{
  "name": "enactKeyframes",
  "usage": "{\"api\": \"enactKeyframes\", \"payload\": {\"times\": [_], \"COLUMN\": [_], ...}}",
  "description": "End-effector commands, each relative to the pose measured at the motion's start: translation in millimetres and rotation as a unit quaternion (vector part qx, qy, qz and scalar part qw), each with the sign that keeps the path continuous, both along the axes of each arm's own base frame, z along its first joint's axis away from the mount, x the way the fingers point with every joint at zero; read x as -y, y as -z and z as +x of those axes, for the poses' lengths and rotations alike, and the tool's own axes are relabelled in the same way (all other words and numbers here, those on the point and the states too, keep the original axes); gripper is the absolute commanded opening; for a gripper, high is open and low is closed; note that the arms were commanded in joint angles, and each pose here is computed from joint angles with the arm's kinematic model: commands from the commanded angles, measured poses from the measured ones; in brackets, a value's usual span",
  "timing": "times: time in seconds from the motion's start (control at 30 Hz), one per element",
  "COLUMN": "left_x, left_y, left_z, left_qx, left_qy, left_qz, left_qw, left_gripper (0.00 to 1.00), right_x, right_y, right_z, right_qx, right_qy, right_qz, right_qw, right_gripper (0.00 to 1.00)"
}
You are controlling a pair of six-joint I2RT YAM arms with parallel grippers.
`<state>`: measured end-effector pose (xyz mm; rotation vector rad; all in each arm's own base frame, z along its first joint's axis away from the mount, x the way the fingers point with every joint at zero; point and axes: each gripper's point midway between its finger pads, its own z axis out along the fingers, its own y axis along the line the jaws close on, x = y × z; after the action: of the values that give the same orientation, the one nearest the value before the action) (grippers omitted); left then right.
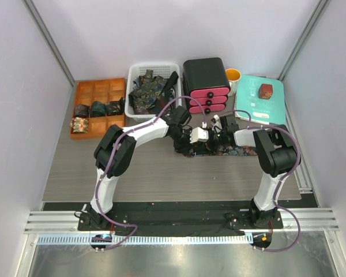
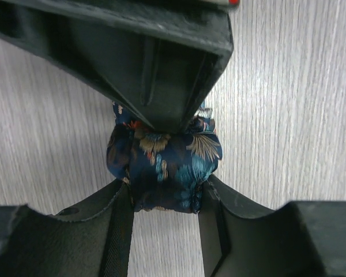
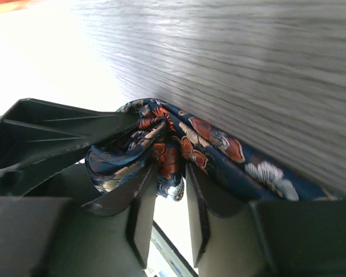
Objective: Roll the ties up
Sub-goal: Roll the tie at the center of the board.
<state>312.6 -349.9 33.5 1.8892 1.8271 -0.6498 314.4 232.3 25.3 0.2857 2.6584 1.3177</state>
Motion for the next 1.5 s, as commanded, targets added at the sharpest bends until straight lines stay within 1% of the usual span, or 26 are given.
{"api": "enactKeyframes", "payload": {"times": [0.0,0.13,0.2,0.27,0.4,0.57,0.77,0.87,0.9,0.97,1.0,1.1,1.17,1.2,1.27,1.3,1.33,1.37,1.47], "left_x": [0.1,-10.2,-10.6,-11.7,-11.6,-12.3,-12.5,-11.1,-11.4,-11.3,-12.3,-12.9,-12.8,-11.0,-10.4,-9.2,-7.7,-8.3,-5.0], "left_y": [37.5,50.1,53.0,55.8,56.5,56.0,56.7,54.6,53.0,50.3,49.6,40.4,29.5,23.5,8.9,4.0,-0.8,-7.4,-23.0], "left_z": [-31.7,-35.6,-34.9,-34.5,-32.9,-32.3,-32.2,-32.3,-31.1,-32.2,-32.7,-33.2,-30.2,-32.3,-28.2,-28.5,-27.3,-24.5,-18.0], "left_qx": [-0.033,-0.049,-0.047,-0.052,-0.052,-0.052,-0.055,-0.054,-0.052,-0.054,-0.053,-0.057,-0.052,-0.054,-0.046,-0.048,-0.046,-0.045,-0.048], "left_qy": [0.051,0.054,0.058,0.057,0.059,0.062,0.063,0.062,0.062,0.063,0.064,0.068,0.066,0.073,0.072,0.073,0.076,0.074,0.067], "left_qz": [0.063,0.095,0.104,0.113,0.117,0.121,0.122,0.12,0.12,0.118,0.119,0.108,0.096,0.086,0.068,0.059,0.052,0.044,0.012], "left_qw": [0.996,0.993,0.992,0.991,0.99,0.989,0.989,0.989,0.99,0.99,0.989,0.99,0.992,0.992,0.994,0.994,0.995,0.995,0.997], "left_gripper": [0.24,0.24,0.24,0.23,0.22,0.22,0.22,0.23,0.24,0.25,0.25,0.28,0.3,0.34,0.39,0.45,0.48,0.55,0.64], "right_x": [15.1,24.0,25.0,27.8,27.4,20.6,12.9,14.6,15.5,20.7,22.4,33.8,40.4,45.8,51.3,54.4,56.3,57.9,64.1], "right_y": [-14.1,-34.4,-42.5,-44.2,-50.6,-58.7,-48.5,-35.2,-27.4,-17.5,-15.2,-7.2,-2.6,0.0,5.6,7.5,11.0,13.0,22.4], "right_z": [-2.6,-2.5,-4.7,-4.7,0.6,6.4,7.0,7.5,6.5,5.5,5.8,7.7,7.7,9.6,9.1,10.0,9.2,9.7,11.8], "right_qx": [0.002,0.017,0.022,0.024,0.038,0.049,0.051,0.049,0.04,0.037,0.037,0.045,0.048,0.049,0.049,0.049,0.045,0.048,0.042], "right_qy": [-0.007,-0.013,-0.016,-0.016,-0.014,0.0,-0.011,-0.016,-0.019,-0.027,-0.028,-0.028,-0.034,-0.029,-0.035,-0.034,-0.035,-0.038,-0.039], "right_qz": [-0.021,-0.005,0.004,0.005,0.012,0.039,0.031,0.01,0.005,-0.016,-0.021,-0.048,-0.065,-0.071,-0.083,-0.087,-0.09,-0.093,-0.101], "right_qw": [1.0,1.0,1.0,1.0,0.999,0.998,0.998,0.999,0.999,0.999,0.999,0.997,0.996,0.996,0.995,0.994,0.994,0.994,0.993], "right_gripper": [0.38,0.41,0.42,0.43,0.45,0.51,0.52,0.44,0.36,0.27,0.19,0.06,0.01,0.01,0.01,0.01,0.01,0.01,0.01]}}
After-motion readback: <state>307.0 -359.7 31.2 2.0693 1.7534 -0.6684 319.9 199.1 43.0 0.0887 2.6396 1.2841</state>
